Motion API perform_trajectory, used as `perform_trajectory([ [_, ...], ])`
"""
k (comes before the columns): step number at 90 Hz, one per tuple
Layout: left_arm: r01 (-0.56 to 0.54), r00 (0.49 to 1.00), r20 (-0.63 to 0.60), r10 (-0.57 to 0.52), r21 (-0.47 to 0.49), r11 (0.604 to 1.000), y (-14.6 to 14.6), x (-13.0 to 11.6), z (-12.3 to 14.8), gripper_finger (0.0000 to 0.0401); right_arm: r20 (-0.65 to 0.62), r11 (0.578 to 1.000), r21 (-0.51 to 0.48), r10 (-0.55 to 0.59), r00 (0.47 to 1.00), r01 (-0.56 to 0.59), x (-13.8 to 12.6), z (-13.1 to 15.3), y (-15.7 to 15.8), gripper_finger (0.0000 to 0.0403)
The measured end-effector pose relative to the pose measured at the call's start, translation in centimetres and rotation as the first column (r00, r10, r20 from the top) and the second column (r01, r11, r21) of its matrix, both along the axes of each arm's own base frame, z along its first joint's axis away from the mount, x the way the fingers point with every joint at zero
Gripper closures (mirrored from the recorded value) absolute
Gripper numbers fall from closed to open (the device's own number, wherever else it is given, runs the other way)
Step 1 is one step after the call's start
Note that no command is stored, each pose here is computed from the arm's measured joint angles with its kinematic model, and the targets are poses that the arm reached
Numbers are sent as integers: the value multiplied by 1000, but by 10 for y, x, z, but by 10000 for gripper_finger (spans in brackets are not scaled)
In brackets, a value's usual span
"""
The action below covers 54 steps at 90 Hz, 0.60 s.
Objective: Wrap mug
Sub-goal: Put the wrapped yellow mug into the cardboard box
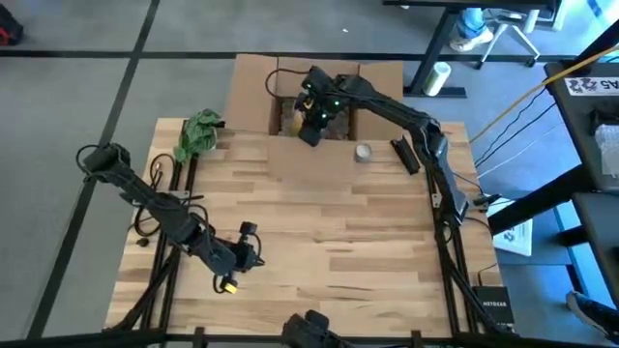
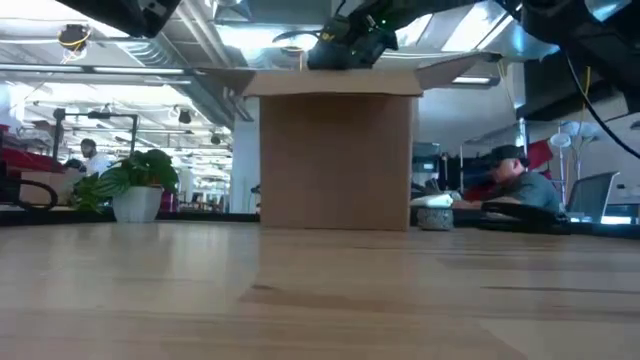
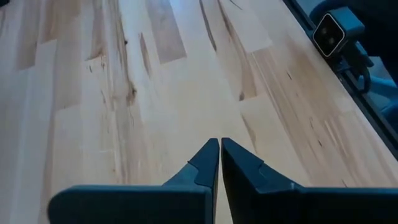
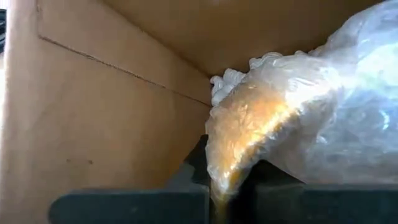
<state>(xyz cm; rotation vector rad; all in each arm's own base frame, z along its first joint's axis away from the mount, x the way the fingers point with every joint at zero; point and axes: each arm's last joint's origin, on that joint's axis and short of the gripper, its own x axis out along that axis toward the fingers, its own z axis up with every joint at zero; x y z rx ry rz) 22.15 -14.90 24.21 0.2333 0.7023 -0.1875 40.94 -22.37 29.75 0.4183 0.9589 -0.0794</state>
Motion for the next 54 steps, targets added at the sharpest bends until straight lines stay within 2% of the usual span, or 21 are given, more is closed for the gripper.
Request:
perform_trajectory([
  [18,11,1000,21,-11,-2,1000,-1,1,2,401,143,999,44,-28,989,22,6,5,-12,402],
  [29,18,999,32,-18,0,1000,-1,2,3,401,140,997,62,-53,989,44,4,3,-19,402],
  [46,18,999,31,-18,0,1000,-1,2,2,401,141,990,141,-8,990,-12,11,-13,-19,402],
  [54,17,999,31,-17,-1,1000,-1,2,3,401,129,989,149,1,992,-20,15,-18,-15,401],
])
